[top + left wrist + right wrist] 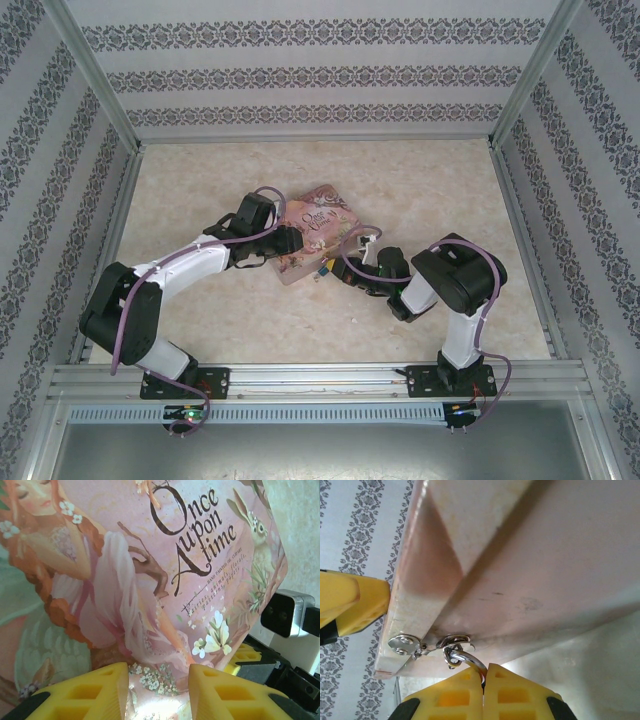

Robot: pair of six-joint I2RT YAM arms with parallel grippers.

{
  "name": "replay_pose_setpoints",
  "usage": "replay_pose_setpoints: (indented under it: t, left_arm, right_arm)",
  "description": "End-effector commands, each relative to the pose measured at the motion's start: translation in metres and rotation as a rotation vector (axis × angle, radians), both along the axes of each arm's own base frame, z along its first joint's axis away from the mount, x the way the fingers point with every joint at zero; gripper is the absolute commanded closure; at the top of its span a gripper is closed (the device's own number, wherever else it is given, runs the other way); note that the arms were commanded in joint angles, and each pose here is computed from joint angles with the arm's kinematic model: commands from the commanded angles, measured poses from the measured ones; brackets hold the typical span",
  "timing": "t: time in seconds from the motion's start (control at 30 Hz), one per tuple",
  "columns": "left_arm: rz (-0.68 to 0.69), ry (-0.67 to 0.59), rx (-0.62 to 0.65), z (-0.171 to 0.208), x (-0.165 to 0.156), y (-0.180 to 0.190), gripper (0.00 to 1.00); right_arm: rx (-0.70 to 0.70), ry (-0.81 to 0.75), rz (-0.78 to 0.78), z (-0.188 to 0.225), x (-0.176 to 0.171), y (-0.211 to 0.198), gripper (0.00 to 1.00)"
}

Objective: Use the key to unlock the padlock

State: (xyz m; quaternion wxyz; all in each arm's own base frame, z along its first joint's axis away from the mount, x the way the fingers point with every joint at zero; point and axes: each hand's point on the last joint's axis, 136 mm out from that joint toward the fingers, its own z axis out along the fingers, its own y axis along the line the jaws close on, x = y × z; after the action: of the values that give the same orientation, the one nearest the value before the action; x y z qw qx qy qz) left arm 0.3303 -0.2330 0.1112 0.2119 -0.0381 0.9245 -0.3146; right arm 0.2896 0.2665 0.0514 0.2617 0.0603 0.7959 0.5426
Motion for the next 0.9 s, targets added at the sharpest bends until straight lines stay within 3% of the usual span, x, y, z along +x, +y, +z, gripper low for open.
replay_pose_setpoints:
  t: [0.0,0.87]
  left_arm:
    - [-0.016,0.139,0.058,-0.034,-0.033,0.004,0.63]
    - [-0.016,0.135,0.058,-0.035,-0.034,0.005,0.63]
  right_arm:
    - [0.072,-0.056,-0.064,0.027,0.014,-0.005,1.0]
    - [0.122,-0.042,-0.135,0.042,0.024,-0.012,1.0]
